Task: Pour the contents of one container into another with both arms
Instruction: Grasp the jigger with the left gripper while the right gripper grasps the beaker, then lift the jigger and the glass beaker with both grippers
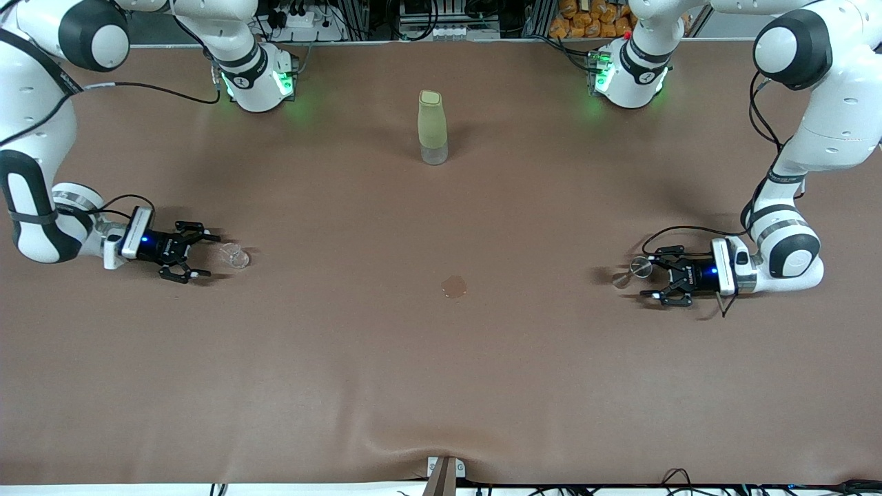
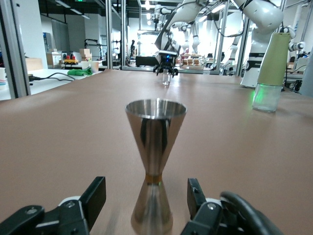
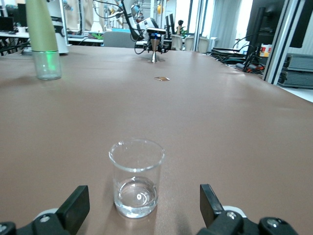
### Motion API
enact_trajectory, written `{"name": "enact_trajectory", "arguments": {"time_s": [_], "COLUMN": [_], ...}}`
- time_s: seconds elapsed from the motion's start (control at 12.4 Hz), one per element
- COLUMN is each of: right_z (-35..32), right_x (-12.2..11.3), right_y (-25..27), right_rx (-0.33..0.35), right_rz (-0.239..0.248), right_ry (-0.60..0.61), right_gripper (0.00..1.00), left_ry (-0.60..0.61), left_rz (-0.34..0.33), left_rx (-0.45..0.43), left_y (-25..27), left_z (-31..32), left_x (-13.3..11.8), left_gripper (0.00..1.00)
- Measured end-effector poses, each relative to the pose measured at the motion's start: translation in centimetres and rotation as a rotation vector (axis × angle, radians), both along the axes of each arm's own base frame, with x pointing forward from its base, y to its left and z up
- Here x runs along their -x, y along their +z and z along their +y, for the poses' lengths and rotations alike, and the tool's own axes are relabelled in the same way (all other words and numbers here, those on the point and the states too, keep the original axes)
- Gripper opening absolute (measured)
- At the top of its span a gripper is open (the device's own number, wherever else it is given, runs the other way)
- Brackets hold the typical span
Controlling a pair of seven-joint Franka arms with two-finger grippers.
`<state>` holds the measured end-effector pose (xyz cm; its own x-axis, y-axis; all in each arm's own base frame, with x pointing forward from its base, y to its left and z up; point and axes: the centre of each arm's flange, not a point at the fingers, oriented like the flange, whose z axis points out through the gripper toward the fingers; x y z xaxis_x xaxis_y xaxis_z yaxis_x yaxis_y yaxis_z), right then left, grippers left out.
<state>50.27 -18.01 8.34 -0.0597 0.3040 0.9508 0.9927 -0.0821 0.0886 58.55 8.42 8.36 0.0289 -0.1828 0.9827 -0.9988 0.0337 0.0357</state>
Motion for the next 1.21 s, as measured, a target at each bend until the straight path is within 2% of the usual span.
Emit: {"name": "enact_trajectory", "arguments": {"time_s": [0.24,0.48,0.96,1.04,1.21], "right_z": [1.2,3.7,5.3,5.3,5.2], "right_x": [0.1,-0.6,-0.9,-0.9,-0.9], "right_y": [-2.2,-3.2,-3.6,-3.6,-3.7], "right_rx": [-0.032,-0.066,-0.075,-0.075,-0.075], "right_rz": [0.008,0.009,0.014,0.013,0.013], "right_ry": [-0.024,-0.007,0.014,0.014,0.014], "right_gripper": [1.0,1.0,1.0,0.91,0.64], "left_ry": [-0.02,-0.022,-0.022,-0.022,-0.023], "left_rz": [-0.007,-0.007,-0.001,0.0,0.002], "left_rx": [0.021,0.026,0.029,0.03,0.03], "left_y": [0.3,0.3,0.0,-0.2,-0.3], "left_z": [-1.1,-1.1,-1.2,-1.2,-1.3], "left_x": [-0.2,-0.1,0.0,0.1,0.1], "left_gripper": [0.75,0.68,0.67,0.67,0.64]}}
